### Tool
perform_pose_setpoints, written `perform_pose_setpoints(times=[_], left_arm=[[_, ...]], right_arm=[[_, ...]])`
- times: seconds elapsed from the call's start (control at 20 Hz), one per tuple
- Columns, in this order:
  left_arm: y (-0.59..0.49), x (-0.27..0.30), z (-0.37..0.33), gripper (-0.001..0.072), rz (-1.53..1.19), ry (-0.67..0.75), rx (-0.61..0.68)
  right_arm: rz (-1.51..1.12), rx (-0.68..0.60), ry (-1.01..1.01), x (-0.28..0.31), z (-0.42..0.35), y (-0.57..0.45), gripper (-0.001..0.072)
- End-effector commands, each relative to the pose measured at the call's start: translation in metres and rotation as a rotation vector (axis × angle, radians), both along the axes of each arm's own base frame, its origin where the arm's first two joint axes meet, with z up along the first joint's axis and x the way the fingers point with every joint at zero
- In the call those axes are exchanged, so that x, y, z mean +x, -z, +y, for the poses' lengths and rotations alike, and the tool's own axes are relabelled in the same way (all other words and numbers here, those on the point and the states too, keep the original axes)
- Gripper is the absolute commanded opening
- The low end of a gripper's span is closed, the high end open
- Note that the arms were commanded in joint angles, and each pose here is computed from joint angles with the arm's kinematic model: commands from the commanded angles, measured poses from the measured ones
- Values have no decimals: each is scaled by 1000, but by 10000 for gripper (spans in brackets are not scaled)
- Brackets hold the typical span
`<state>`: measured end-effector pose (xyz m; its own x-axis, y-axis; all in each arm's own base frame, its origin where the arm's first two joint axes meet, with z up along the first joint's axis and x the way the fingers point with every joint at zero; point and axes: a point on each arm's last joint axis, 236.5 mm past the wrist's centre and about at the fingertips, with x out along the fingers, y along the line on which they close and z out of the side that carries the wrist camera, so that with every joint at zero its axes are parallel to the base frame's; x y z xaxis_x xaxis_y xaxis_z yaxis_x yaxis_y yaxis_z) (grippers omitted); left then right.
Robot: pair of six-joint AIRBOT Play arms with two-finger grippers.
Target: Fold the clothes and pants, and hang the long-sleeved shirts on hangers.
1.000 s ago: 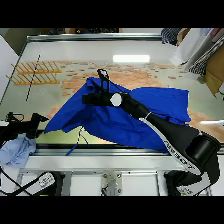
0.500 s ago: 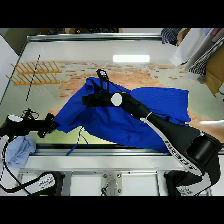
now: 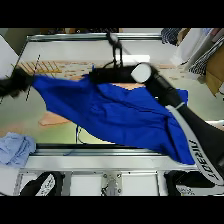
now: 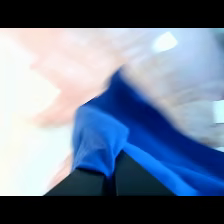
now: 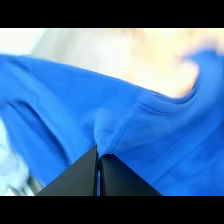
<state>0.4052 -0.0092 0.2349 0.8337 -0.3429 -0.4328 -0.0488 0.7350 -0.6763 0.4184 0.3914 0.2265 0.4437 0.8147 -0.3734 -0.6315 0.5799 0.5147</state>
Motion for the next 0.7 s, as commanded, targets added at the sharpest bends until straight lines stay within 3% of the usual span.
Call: perform_pose_setpoints(times=[0.0,0.15,0.3,0.5,0.65], left_arm=[[-227,-85,-73,10,-575,114,132],[-356,-189,-94,10,-986,108,184],[-409,-255,-110,10,-1179,187,144],[-425,-259,-142,10,-1222,336,63],[-426,-234,-163,10,-1228,351,68]], right_arm=[[-327,56,16,-31,-42,-153,5],[-580,204,67,-91,-86,-279,5],[-757,363,140,-150,-136,-360,4],[-887,484,187,-209,-181,-412,5],[-891,517,198,-221,-191,-421,5]])
